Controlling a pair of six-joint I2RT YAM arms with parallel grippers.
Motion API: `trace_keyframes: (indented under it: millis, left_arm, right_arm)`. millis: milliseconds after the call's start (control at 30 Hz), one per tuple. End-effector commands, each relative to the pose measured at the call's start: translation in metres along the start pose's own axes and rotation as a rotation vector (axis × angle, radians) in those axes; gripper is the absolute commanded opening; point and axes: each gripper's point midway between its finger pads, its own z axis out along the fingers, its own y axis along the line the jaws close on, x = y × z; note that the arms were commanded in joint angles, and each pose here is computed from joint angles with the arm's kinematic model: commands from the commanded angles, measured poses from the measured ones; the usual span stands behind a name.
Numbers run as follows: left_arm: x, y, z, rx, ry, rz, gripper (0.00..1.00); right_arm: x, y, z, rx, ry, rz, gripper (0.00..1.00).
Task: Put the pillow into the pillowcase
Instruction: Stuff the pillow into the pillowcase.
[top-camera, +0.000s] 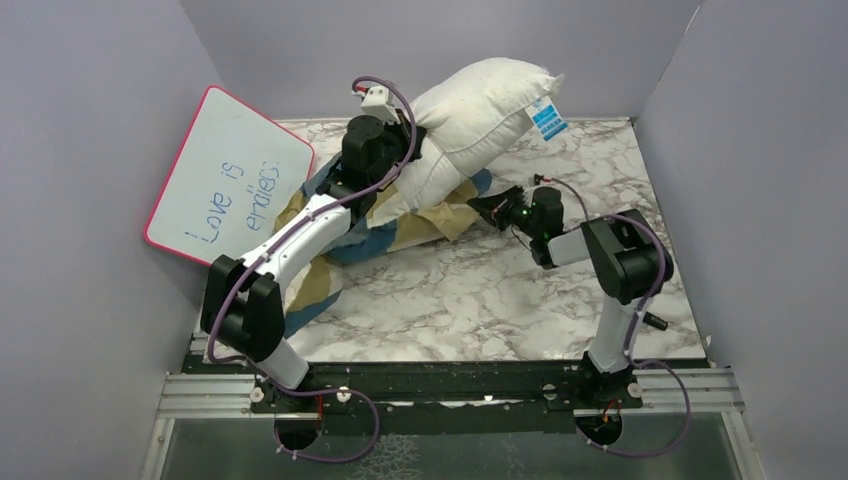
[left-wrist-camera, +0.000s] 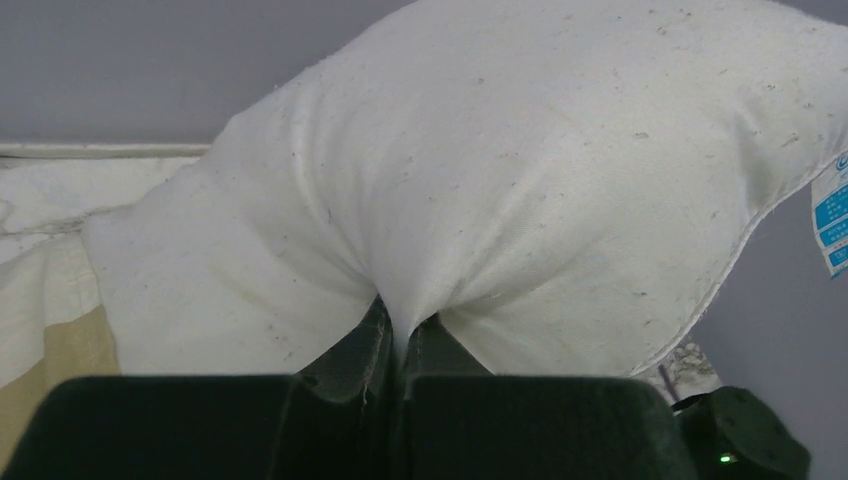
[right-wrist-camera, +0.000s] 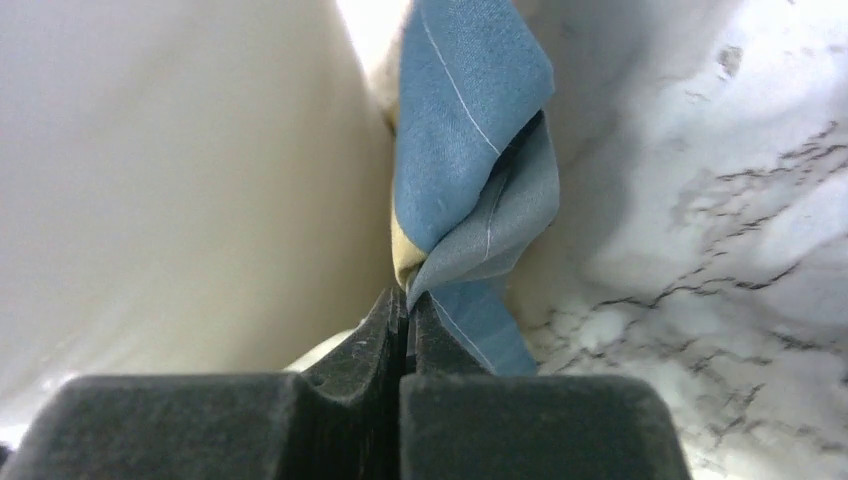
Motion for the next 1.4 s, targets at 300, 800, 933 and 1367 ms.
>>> trace_keyframes:
  millis: [300,800,933,1367]
  left_arm:
    - [0.043,0.004,-0.037,0.126,-0.047,0.245,0.0]
    - [0.103,-0.057,-0.054,0.406,0.137,0.091,0.25]
    - [0.089,-0.07,-0.061,0.431,0.156,0.047,0.46]
    - [0.06,-0.019,-0.097,0.099,0.19,0.164,0.67]
  right_arm:
    - [-0.071,0.086,-0.065,-0.043,-0.175,-0.274,0.0]
    - [-0.071,-0.014,-0.089,0.354,-0.185,-0.401,0.44]
    - [-0.077,-0.004,-0.117,0.432,-0.23,-0.458,0.55]
    - [-0.136,0.09,-0.221,0.542,-0.692,-0.537,0.55]
